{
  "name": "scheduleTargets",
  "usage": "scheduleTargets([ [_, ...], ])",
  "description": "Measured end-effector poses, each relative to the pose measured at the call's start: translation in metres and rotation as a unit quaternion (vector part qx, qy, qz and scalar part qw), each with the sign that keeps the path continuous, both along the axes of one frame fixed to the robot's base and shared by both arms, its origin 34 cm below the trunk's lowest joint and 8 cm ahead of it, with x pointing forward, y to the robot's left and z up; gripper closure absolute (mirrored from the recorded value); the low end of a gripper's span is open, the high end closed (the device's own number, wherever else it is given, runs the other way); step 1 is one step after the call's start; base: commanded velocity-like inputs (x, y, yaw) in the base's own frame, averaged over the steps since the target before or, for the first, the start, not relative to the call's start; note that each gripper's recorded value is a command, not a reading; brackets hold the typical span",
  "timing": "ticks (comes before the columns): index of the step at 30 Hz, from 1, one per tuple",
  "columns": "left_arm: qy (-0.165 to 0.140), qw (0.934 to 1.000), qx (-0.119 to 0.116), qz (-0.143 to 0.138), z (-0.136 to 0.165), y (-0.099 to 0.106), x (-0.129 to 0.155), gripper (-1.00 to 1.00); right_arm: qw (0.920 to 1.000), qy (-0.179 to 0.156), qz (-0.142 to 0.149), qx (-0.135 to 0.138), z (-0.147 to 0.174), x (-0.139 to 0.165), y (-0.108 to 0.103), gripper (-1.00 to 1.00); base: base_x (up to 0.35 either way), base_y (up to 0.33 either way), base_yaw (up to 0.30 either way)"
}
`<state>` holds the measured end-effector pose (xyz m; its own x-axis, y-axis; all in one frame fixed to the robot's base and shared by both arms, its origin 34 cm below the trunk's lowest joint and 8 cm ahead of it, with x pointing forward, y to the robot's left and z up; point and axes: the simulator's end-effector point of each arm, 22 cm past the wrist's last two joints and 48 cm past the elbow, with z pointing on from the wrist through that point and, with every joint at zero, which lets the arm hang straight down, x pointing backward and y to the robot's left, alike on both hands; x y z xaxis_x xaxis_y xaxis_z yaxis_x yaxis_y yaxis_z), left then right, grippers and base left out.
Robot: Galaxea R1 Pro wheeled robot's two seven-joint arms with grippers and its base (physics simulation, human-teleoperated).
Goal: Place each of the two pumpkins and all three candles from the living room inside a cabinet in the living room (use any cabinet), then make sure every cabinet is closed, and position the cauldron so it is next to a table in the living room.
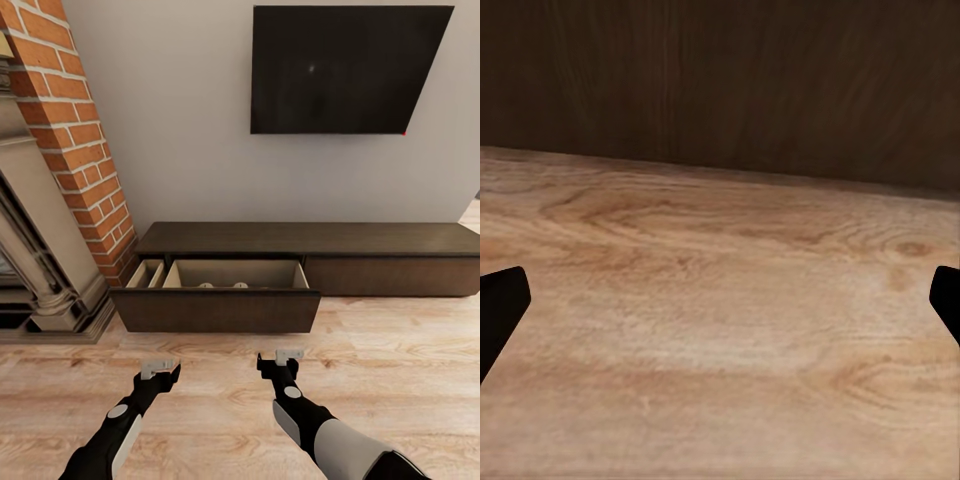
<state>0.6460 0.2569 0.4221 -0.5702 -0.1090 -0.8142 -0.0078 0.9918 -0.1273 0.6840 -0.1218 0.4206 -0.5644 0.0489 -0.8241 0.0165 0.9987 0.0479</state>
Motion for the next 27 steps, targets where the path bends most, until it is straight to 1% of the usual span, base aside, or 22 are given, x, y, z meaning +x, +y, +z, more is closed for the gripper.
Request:
scheduleTargets([
  [6,-0.008,1.0,0.002,0.001,-0.012,0.001,-0.005,-1.0,1.0,0.001,-0.001,0.0,-0.014,-0.003,-0.001,-1.0,0.0,0.0,0.0],
  [9,-0.018,0.9998,0.003,0.003,-0.011,0.002,-0.006,-1.0,1.0,0.002,-0.001,0.0,-0.015,-0.004,-0.001,-1.0,0.0,0.0,0.0],
  [16,-0.022,0.9997,0.005,0.003,-0.01,0.002,-0.007,-1.0,1.0,0.004,-0.003,0.0,-0.016,-0.005,-0.002,-1.0,0.018,0.0,0.0],
  [20,-0.022,0.9997,0.006,0.005,-0.011,0.003,-0.007,-1.0,1.0,0.005,-0.005,0.001,-0.016,-0.005,-0.004,-1.0,0.23,0.0,0.0],
  [27,-0.021,0.9997,0.007,0.006,-0.011,0.004,-0.007,-1.0,0.9999,0.004,-0.011,0.004,-0.015,-0.004,-0.006,-1.0,0.316,0.0,0.0],
])
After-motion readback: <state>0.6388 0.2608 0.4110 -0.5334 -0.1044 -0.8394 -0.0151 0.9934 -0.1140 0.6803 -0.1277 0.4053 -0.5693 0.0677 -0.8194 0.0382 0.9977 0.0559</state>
